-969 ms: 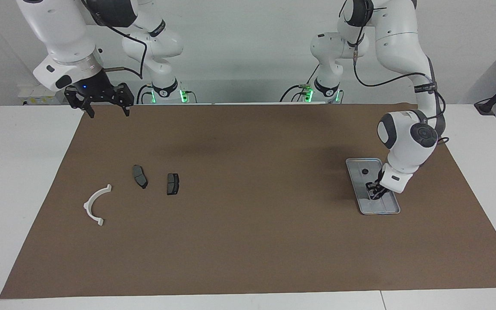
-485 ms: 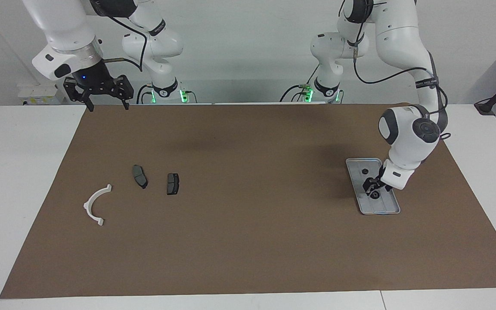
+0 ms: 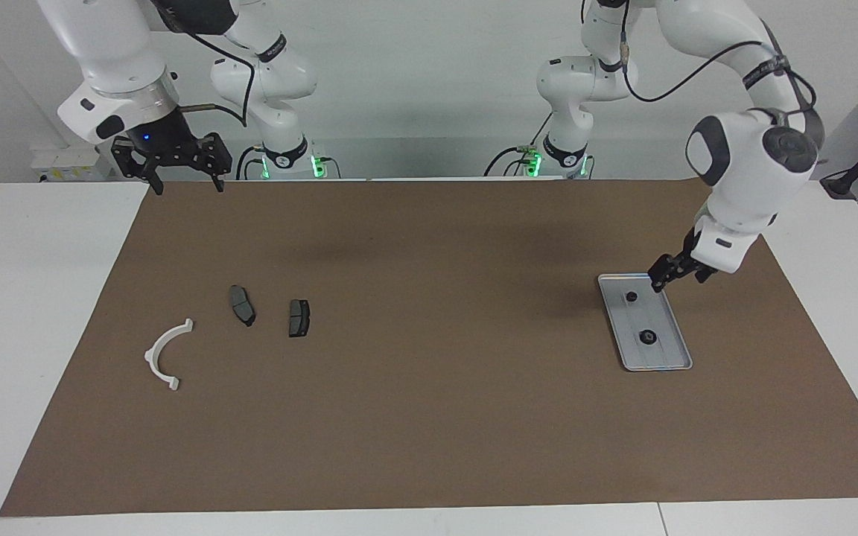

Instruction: Pick bearing gear from pile to tray

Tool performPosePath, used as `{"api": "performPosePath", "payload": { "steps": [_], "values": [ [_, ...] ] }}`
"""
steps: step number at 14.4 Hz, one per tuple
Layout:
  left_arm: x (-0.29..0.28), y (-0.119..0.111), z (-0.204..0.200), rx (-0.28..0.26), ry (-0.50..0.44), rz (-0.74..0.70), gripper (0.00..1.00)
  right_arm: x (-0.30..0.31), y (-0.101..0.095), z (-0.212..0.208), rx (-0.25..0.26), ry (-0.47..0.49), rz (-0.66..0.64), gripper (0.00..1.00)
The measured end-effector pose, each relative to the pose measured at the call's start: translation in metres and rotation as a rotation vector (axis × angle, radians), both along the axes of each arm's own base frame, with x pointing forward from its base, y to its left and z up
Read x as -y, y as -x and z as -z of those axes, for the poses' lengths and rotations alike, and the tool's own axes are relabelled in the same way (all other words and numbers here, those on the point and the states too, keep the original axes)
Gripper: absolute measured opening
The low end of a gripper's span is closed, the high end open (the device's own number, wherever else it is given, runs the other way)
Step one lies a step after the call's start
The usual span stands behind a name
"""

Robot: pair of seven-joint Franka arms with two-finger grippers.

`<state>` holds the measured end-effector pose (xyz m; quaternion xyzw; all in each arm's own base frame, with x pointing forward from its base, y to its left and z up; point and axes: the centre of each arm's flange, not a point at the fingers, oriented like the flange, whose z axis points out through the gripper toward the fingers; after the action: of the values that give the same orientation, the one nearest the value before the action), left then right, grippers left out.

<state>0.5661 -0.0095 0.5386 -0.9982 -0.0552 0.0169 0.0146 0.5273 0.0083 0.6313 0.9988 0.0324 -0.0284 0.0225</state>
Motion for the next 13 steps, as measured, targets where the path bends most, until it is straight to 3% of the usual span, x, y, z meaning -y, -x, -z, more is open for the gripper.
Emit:
{"api": "performPosePath", "payload": {
  "steps": [13],
  "values": [
    [-0.004, 0.033, -0.055, 0.028, 0.057, -0.022, 1.0, -0.009, 0.0, -0.001, 0.005, -0.039, 0.053, 1.0]
  ]
}}
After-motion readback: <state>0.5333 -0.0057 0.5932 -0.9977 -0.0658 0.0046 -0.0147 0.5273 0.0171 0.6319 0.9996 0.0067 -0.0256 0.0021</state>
